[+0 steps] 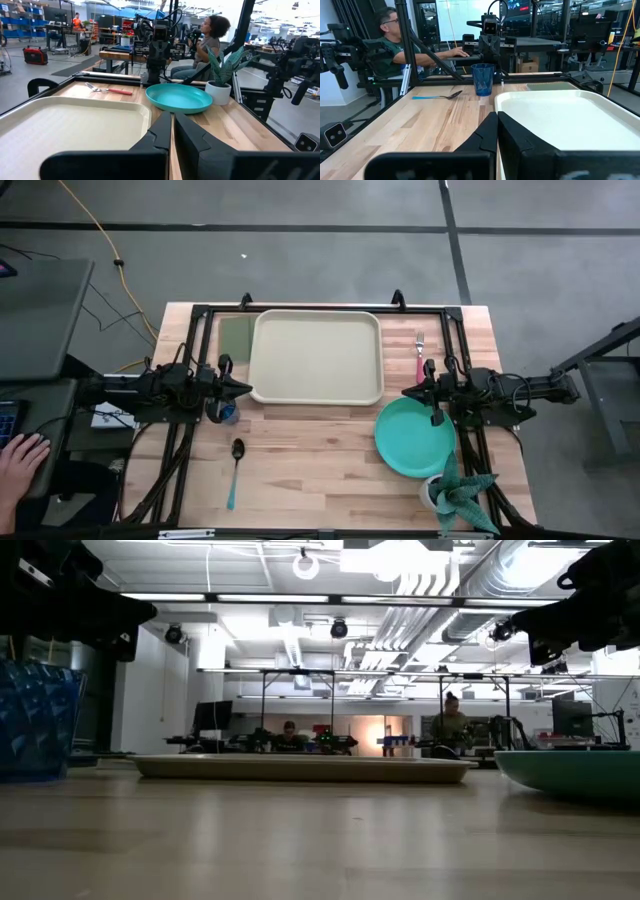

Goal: Pick and place plate/cup/fork/spoon on tray

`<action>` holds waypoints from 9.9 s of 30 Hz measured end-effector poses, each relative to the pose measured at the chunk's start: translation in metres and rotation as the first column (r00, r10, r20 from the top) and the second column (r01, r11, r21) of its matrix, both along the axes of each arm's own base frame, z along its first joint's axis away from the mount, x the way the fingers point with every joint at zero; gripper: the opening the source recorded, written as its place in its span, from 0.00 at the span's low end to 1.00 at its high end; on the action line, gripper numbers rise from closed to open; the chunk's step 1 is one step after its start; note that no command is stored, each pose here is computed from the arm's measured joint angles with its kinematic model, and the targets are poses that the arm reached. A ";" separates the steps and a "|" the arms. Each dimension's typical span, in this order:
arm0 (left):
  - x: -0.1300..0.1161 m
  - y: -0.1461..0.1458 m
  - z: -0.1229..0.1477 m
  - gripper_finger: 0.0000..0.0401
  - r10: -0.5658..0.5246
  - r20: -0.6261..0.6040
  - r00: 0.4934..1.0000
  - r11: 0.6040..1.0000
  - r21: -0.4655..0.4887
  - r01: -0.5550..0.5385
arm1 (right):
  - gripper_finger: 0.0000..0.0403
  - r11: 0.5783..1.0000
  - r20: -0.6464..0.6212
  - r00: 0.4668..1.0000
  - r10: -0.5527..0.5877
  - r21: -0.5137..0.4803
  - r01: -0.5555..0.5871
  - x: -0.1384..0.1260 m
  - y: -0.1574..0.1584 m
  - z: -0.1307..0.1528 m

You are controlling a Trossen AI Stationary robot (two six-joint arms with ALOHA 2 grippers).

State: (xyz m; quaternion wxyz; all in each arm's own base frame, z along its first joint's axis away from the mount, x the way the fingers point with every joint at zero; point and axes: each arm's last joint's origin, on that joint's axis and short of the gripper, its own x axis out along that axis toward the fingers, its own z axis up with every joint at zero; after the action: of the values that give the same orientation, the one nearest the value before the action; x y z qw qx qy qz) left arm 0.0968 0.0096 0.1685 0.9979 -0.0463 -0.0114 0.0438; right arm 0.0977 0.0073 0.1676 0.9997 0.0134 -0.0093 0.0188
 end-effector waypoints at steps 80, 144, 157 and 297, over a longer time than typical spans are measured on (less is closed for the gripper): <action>0.000 0.000 0.000 0.01 0.000 0.000 1.000 1.000 0.000 0.000 | 0.00 1.000 0.000 1.000 0.000 0.000 0.000 0.000 0.000 0.000; 0.000 0.000 0.000 0.01 0.000 0.000 1.000 1.000 0.000 0.000 | 0.00 1.000 0.000 1.000 0.000 0.000 0.000 0.000 0.000 0.000; 0.000 0.000 0.000 0.01 0.000 0.000 1.000 1.000 0.000 0.000 | 0.00 1.000 0.000 1.000 0.000 0.000 0.000 0.000 0.000 0.000; 0.094 0.111 -0.050 0.03 0.496 -0.837 0.230 0.274 -0.100 -0.956 | 0.00 1.000 0.000 1.000 0.000 0.000 0.000 0.000 0.000 0.000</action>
State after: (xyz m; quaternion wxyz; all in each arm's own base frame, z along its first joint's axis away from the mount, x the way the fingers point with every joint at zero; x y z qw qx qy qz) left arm 0.1907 0.1202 0.1180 0.6798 -0.3343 0.3377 0.5586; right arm 0.0977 0.0073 0.1676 0.9997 0.0134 -0.0092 0.0188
